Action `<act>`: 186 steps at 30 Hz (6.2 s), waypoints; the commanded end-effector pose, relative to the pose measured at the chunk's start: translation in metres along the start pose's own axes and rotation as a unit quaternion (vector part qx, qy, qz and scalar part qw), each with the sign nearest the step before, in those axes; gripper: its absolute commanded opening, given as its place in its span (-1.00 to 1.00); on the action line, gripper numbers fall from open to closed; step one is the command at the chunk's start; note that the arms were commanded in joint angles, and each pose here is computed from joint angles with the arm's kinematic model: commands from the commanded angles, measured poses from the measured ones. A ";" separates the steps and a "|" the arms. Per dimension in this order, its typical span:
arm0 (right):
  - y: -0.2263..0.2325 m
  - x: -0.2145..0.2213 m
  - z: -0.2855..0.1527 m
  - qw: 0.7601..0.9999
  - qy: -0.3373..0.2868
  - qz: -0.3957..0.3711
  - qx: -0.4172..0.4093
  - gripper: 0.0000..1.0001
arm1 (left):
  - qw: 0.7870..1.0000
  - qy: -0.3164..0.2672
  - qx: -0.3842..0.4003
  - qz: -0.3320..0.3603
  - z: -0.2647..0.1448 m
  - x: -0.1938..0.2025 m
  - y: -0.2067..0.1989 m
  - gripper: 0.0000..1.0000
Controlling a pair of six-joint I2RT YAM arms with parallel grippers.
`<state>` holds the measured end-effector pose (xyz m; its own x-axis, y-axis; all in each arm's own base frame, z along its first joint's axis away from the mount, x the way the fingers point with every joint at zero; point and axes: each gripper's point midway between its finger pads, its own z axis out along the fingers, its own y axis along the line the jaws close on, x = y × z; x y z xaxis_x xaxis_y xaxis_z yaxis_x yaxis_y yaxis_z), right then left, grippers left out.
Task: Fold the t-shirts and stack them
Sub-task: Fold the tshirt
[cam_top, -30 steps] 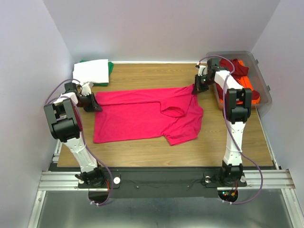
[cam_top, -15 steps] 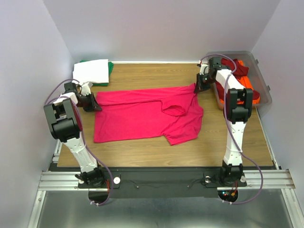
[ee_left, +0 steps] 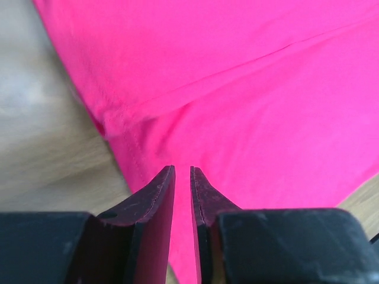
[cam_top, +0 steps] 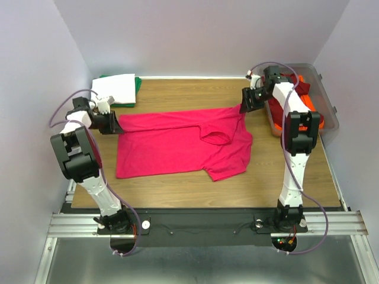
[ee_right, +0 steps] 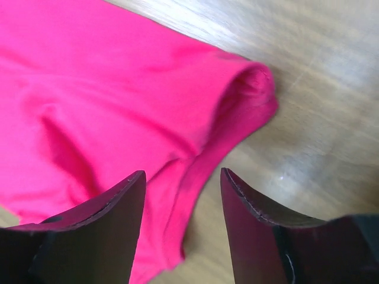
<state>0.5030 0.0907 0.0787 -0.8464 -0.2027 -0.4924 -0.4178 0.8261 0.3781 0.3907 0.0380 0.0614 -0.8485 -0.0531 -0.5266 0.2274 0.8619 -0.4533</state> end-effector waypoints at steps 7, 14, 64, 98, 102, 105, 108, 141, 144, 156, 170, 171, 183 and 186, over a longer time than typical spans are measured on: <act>0.053 -0.054 -0.028 0.992 -0.080 -0.067 -0.070 -0.24 | 0.993 -0.072 0.020 0.090 0.002 -0.079 -0.040 -0.44; 0.032 -0.033 0.027 0.996 -0.040 -0.042 -0.068 -0.34 | 0.997 -0.049 -0.036 0.048 0.037 -0.076 -0.007 -0.45; 0.050 0.117 -0.017 0.999 0.043 0.004 0.013 -0.18 | 0.764 0.066 0.220 0.603 0.148 0.171 -0.412 -0.09; 0.073 0.136 -0.074 0.996 0.044 -0.070 0.023 -0.12 | 0.752 0.144 0.318 0.559 0.023 0.209 -0.380 0.15; 0.080 0.123 -0.089 0.995 0.020 -0.095 0.030 -0.11 | 0.840 0.071 0.259 0.471 0.012 0.122 -0.333 0.06; 0.077 0.092 -0.086 0.997 -0.015 -0.074 0.034 -0.11 | 0.881 0.017 0.193 0.433 0.015 0.070 -0.297 0.05; 0.067 0.059 -0.066 0.997 -0.046 -0.053 0.028 -0.11 | 0.922 -0.017 0.128 0.366 0.024 0.018 -0.250 0.05; 0.048 -0.051 -0.008 0.991 -0.106 -0.080 0.006 0.48 | 0.981 -0.018 0.035 0.189 0.052 -0.087 -0.083 0.00; 0.070 -0.048 -0.040 0.986 -0.115 -0.117 0.003 0.62 | 0.974 -0.031 0.045 0.218 0.023 -0.084 -0.101 0.03; 0.120 0.109 -0.059 0.969 0.048 -0.242 -0.026 0.24 | 0.959 0.031 0.044 0.277 -0.030 0.002 -0.095 0.03; 0.107 0.163 -0.027 0.952 0.118 -0.283 0.010 0.09 | 0.938 0.113 -0.006 0.326 -0.028 0.094 -0.063 0.03; 0.108 0.165 -0.027 0.951 0.119 -0.285 0.010 0.09 | 0.938 0.112 -0.008 0.328 -0.028 0.094 -0.063 0.03; 0.111 0.205 -0.017 0.939 0.159 -0.306 0.004 0.09 | 0.930 0.123 -0.011 0.345 -0.028 0.099 -0.058 0.08; 0.104 0.210 -0.010 0.938 0.167 -0.304 0.012 0.09 | 0.926 0.133 -0.009 0.353 -0.027 0.108 -0.055 0.08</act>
<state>0.2683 0.1322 0.0253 -0.5446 -0.7754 -0.3197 -0.8374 0.5242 0.1551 0.2846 -0.0018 0.0508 -0.6086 0.6166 -0.4995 0.7366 0.6730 -0.0667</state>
